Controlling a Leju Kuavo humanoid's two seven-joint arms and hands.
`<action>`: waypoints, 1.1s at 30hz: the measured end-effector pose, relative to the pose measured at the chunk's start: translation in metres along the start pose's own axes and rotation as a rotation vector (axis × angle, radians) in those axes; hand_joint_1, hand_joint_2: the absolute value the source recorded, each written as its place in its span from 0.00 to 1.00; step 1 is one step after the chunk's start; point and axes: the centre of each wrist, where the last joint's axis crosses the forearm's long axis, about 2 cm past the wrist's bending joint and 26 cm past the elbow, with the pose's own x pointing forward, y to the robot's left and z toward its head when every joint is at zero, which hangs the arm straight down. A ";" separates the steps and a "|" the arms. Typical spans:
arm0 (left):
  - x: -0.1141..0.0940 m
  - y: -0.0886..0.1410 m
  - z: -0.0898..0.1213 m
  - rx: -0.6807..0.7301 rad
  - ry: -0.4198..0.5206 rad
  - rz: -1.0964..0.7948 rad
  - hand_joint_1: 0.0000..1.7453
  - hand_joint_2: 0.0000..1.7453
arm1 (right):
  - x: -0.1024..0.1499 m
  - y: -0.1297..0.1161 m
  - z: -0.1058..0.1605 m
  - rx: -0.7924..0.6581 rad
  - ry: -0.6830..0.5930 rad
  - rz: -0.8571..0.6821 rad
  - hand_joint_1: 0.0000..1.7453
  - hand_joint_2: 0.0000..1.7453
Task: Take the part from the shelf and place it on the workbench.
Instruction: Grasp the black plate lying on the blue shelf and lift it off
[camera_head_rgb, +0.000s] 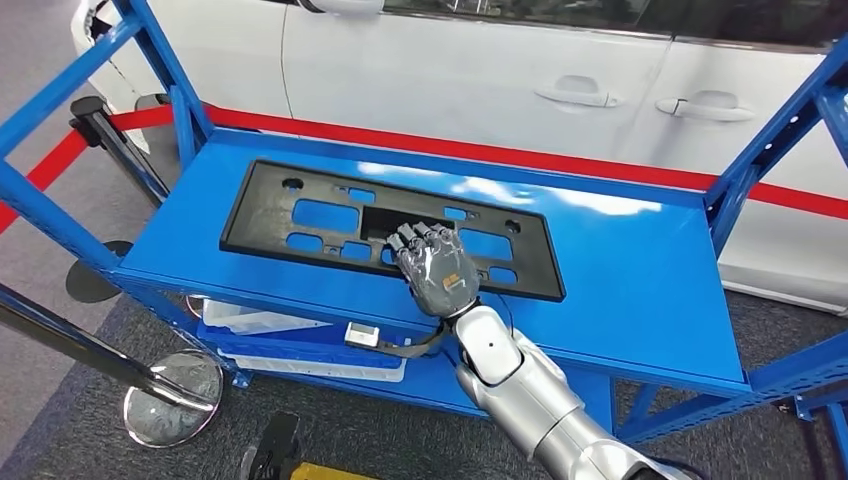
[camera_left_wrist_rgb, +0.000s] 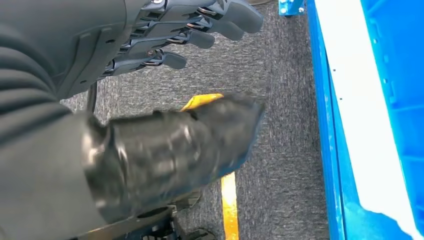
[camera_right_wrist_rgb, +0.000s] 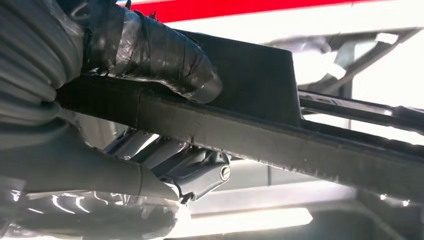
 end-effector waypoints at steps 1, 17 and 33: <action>0.000 0.000 0.000 0.004 -0.002 -0.003 0.00 1.00 | 0.000 -0.004 -0.002 -0.023 -0.002 0.008 1.00 1.00; -0.001 0.002 0.000 0.004 0.007 -0.012 0.00 1.00 | -0.009 -0.070 -0.030 -0.335 0.066 0.033 1.00 1.00; -0.003 0.002 0.001 -0.012 0.028 -0.011 0.00 1.00 | -0.011 -0.092 -0.031 -0.426 0.036 0.029 1.00 1.00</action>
